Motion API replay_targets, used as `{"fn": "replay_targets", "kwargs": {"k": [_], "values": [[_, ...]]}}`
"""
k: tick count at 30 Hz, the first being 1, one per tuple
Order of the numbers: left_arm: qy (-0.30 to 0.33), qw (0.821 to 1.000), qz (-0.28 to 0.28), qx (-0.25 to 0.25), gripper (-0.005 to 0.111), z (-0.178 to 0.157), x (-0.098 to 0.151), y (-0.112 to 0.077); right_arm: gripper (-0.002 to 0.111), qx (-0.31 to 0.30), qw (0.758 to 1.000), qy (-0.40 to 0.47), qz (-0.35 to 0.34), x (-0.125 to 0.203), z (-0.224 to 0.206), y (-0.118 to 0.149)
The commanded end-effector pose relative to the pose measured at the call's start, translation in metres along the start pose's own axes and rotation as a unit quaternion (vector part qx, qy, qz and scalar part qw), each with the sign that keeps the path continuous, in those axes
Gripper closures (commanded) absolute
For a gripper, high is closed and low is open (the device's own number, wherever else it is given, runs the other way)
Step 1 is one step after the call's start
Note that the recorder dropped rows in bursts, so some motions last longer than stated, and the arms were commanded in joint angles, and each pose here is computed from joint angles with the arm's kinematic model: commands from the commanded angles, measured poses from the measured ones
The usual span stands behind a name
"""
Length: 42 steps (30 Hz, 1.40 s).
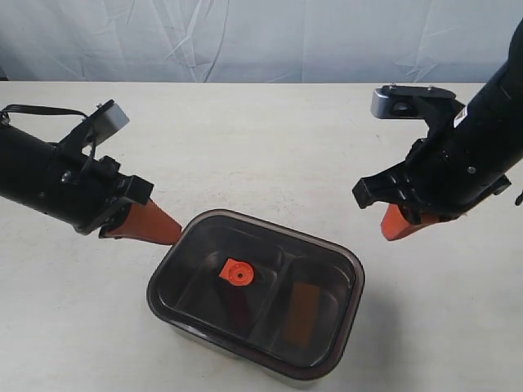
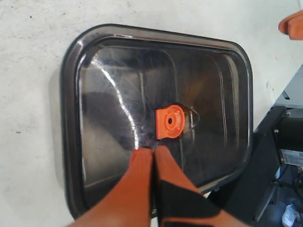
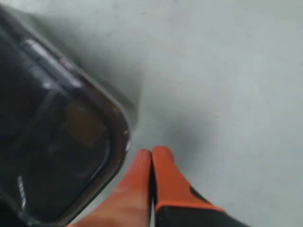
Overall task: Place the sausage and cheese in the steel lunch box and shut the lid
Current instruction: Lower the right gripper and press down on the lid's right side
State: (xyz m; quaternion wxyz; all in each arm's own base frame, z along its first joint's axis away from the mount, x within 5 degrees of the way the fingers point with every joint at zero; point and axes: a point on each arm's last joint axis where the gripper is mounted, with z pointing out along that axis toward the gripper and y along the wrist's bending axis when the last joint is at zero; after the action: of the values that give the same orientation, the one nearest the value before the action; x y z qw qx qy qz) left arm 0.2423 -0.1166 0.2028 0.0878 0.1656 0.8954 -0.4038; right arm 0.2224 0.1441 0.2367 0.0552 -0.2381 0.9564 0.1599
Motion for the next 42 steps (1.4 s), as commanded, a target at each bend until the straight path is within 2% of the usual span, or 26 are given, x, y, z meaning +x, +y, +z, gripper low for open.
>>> {"fn": "replay_targets", "kwargs": {"k": [1,6,10,20,28,42], "values": [[0.006,1.0,0.004,0.028,0.107,0.001,0.002,-0.005,0.109,-0.086,0.995,0.02,-0.043,0.009,-0.009,0.019],[0.006,1.0,0.004,0.03,0.107,0.001,0.002,-0.006,0.109,-0.102,0.988,0.076,-0.088,0.024,-0.001,0.04],[0.008,0.999,0.004,0.032,0.107,0.001,0.002,-0.006,0.109,-0.087,0.981,0.118,-0.129,0.041,0.013,0.054],[-0.004,0.999,0.019,0.031,0.107,-0.006,0.003,-0.014,0.109,-0.075,0.985,0.083,-0.132,0.049,0.032,0.071],[-0.022,0.999,0.037,0.028,0.107,-0.015,0.003,-0.023,0.109,-0.071,0.983,0.117,-0.119,0.048,0.046,0.069],[-0.023,0.999,0.039,0.027,0.107,-0.016,0.003,-0.024,0.109,-0.059,0.984,0.135,-0.103,0.042,0.069,0.065]]}}
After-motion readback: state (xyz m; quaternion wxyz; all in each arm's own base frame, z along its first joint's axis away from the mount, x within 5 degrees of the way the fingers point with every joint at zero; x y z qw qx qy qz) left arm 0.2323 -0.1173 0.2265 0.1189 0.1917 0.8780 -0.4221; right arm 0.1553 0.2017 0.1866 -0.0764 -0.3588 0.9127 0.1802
